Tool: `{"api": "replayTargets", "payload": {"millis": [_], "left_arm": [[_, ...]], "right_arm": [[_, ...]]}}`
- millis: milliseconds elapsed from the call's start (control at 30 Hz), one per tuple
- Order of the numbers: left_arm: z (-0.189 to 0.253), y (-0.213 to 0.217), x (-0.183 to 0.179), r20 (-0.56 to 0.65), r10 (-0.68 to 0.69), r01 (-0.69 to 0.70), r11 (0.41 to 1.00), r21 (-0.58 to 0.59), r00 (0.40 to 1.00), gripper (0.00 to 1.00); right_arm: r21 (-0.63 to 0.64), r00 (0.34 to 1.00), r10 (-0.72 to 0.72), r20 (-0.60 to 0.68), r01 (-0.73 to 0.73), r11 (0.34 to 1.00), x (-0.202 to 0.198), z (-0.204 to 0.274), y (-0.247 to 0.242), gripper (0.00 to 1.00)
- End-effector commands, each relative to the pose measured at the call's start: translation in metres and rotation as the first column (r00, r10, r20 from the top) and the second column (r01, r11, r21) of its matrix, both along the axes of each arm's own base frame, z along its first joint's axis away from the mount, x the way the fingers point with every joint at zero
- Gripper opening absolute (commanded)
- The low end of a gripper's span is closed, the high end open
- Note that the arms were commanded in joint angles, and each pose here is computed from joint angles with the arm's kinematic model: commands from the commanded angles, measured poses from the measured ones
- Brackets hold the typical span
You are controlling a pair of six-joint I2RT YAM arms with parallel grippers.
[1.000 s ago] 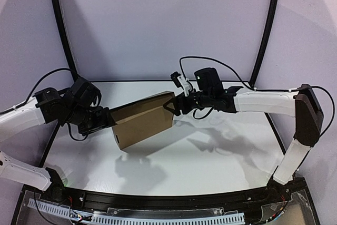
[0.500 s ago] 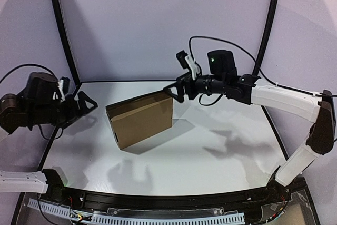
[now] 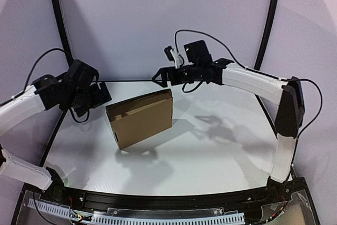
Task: Fold the paper box
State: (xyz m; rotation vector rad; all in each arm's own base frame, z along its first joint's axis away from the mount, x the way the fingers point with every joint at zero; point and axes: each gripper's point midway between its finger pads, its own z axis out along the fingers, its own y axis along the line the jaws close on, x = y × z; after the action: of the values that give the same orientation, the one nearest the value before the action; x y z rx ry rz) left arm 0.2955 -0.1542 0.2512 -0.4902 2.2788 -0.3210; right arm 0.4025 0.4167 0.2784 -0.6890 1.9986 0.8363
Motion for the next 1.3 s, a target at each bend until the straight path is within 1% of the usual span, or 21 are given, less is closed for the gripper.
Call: {"api": "replayTargets", "payload": {"millis": [0,133,267,433,633,800,967,1067,1167,1233,1267], "left_arm": [[-0.02,-0.007,-0.001,-0.033,-0.024,0.022,0.998,-0.052,0.999,0.99],[-0.044,-0.018,-0.008,-0.046,-0.071,0.065,0.99,-0.123,0.996,0.99],[-0.079,-0.03,-0.018,-0.104,-0.128,0.108,0.978,-0.177,0.986,0.99],[-0.115,-0.022,-0.036,-0.193,-0.113,0.078,0.98,-0.181,0.975,0.99],[-0.144,-0.007,-0.057,-0.237,-0.066,0.015,0.978,-0.21,0.969,0.99],[-0.156,0.004,-0.071,-0.215,-0.043,-0.016,0.965,-0.263,0.976,0.99],[-0.161,0.008,-0.074,-0.147,-0.017,-0.035,0.937,-0.347,0.989,0.98],[-0.169,0.012,-0.076,-0.13,-0.005,-0.043,0.93,-0.366,0.991,0.95],[-0.171,0.013,-0.077,-0.108,0.007,-0.05,0.918,-0.394,0.994,0.87],[-0.173,0.013,-0.078,-0.096,0.01,-0.049,0.907,-0.418,0.995,0.79],[-0.176,0.014,-0.079,-0.097,0.013,-0.054,0.905,-0.423,0.995,0.74]], "right_arm": [[-0.101,0.988,-0.034,-0.148,0.019,0.995,-0.004,-0.051,-0.008,0.98],[-0.131,0.974,-0.036,-0.223,0.006,0.991,-0.016,-0.086,-0.014,0.98],[-0.141,0.963,-0.037,-0.268,-0.002,0.99,-0.024,-0.111,-0.017,0.98],[-0.166,0.958,-0.054,-0.281,0.007,0.986,-0.028,-0.125,-0.023,0.98],[-0.166,0.956,-0.067,-0.287,0.019,0.986,-0.032,-0.135,-0.029,0.98],[-0.158,0.953,-0.066,-0.296,0.019,0.987,-0.036,-0.148,-0.03,0.98],[-0.128,0.959,-0.056,-0.278,0.02,0.992,-0.036,-0.158,-0.029,0.98],[-0.101,0.963,-0.04,-0.266,0.013,0.995,-0.036,-0.161,-0.026,0.98],[-0.085,0.968,-0.036,-0.249,0.016,0.996,-0.034,-0.162,-0.024,0.98],[-0.08,0.969,-0.037,-0.245,0.018,0.997,-0.034,-0.165,-0.025,0.98],[-0.083,0.968,-0.042,-0.248,0.021,0.996,-0.034,-0.168,-0.026,0.98]]}}
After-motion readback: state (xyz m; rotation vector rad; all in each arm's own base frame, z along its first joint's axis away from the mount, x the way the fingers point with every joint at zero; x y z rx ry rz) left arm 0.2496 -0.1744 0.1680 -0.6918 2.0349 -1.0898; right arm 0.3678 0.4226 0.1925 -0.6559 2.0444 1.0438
